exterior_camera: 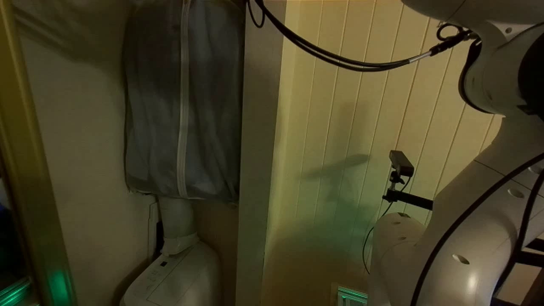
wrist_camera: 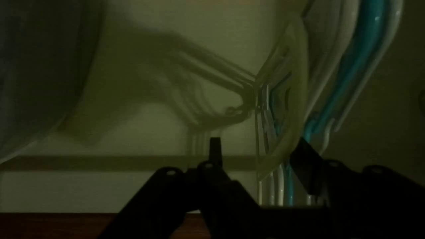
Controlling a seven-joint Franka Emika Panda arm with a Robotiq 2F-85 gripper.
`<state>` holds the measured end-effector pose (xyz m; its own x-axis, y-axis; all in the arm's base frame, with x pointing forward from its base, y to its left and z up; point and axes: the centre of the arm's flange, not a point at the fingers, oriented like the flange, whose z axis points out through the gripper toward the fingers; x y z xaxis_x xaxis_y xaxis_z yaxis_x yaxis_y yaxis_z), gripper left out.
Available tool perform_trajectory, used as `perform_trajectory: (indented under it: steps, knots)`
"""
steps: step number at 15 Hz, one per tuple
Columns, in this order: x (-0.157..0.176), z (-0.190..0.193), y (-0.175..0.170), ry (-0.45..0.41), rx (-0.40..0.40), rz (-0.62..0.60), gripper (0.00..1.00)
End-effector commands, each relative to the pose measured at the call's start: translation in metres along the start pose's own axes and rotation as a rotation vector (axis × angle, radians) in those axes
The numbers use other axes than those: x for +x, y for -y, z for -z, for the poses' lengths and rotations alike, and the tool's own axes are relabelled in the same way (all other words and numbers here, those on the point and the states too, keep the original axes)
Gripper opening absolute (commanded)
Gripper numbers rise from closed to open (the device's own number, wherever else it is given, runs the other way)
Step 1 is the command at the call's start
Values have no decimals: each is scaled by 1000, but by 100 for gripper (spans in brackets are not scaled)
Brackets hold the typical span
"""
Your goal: Remove one white hanger from the rail then hang it back on the rail.
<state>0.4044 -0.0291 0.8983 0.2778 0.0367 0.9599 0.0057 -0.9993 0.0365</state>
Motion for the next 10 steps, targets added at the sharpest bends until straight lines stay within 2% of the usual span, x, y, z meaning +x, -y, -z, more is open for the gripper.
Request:
perform_trajectory:
  steps: [1, 3, 4, 6, 10]
  knots:
    - [4, 1, 1, 16, 61, 5, 27]
    - [2, 0, 4, 29, 77, 7, 15]
    - [1, 0, 5, 35, 84, 11, 16]
    - [0, -1, 5, 42, 90, 15, 1]
    - [11, 9, 3, 7, 76, -10, 3]
